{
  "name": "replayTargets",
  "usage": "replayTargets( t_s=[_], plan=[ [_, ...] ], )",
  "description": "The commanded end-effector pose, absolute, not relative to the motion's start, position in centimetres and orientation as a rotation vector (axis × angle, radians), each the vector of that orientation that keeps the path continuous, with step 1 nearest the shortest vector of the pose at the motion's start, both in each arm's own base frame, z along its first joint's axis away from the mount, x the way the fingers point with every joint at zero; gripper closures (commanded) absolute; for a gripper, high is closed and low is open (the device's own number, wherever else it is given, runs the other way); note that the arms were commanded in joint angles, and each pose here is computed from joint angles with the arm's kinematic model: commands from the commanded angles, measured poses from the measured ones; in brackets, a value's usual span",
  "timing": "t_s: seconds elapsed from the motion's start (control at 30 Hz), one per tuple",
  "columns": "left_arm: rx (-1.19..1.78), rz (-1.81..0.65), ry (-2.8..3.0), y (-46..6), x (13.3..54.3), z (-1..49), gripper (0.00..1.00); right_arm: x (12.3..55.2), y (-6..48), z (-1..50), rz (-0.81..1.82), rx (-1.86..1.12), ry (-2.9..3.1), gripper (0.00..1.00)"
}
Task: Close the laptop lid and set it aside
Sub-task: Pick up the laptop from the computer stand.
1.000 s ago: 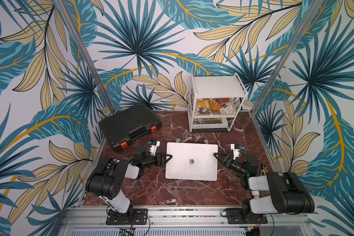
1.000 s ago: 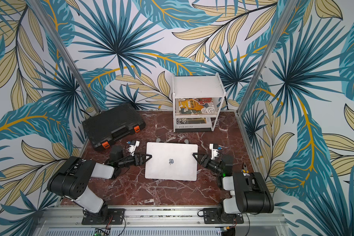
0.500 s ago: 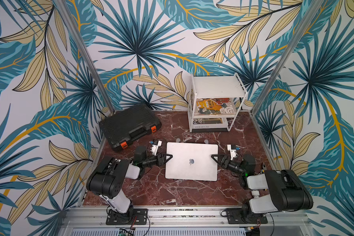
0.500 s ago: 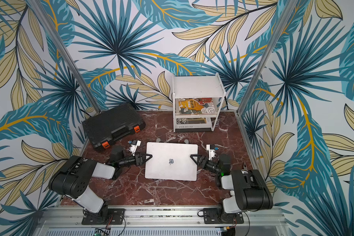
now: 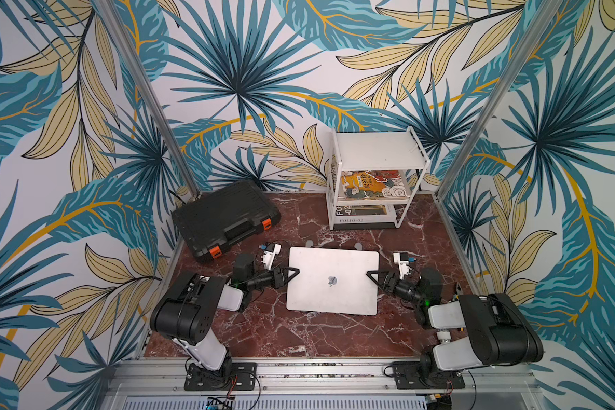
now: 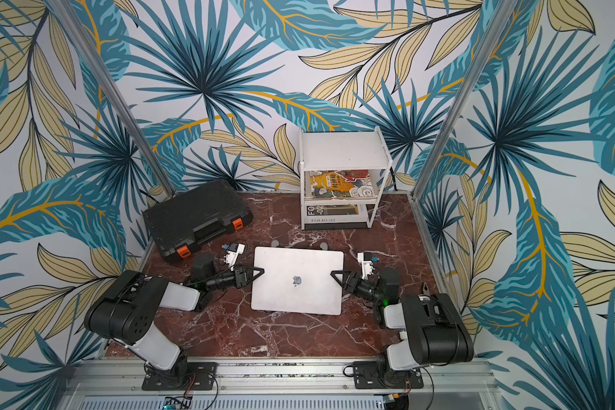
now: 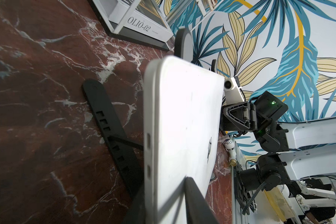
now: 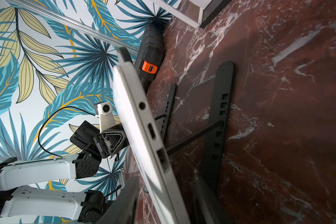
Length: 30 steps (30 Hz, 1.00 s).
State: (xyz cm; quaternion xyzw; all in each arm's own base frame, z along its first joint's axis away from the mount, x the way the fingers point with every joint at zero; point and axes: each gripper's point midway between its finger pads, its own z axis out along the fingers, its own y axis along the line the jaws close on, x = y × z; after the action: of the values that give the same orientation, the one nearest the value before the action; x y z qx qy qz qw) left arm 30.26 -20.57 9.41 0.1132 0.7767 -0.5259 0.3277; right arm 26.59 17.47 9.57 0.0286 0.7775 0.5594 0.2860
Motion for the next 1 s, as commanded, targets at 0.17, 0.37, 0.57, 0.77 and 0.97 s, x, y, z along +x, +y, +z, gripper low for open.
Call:
replayTargets(
  t_s=[0.17,0.37,0.57,0.77,0.97],
  plan=[
    [0.276,-1.376,2.050,-20.6,30.9,9.7,0.75,26.1,18.2,11.1,1.498,-0.014,2.051,0.59],
    [0.277,-1.370,2.046,-20.6,31.0,10.5,0.78,26.1,18.3,11.4,1.491,-0.020,2.051,0.64],
    [0.268,-1.351,2.073,-20.5,31.1,10.8,0.80,26.1,18.4,11.7,1.496,-0.023,2.050,0.70],
    [0.272,-1.339,2.077,-20.4,31.0,11.6,0.81,26.0,18.5,12.0,1.494,-0.018,2.054,0.70],
    [0.272,-1.322,2.085,-20.2,30.8,12.2,0.82,25.8,18.5,12.8,1.497,-0.011,2.046,0.72]
  ],
)
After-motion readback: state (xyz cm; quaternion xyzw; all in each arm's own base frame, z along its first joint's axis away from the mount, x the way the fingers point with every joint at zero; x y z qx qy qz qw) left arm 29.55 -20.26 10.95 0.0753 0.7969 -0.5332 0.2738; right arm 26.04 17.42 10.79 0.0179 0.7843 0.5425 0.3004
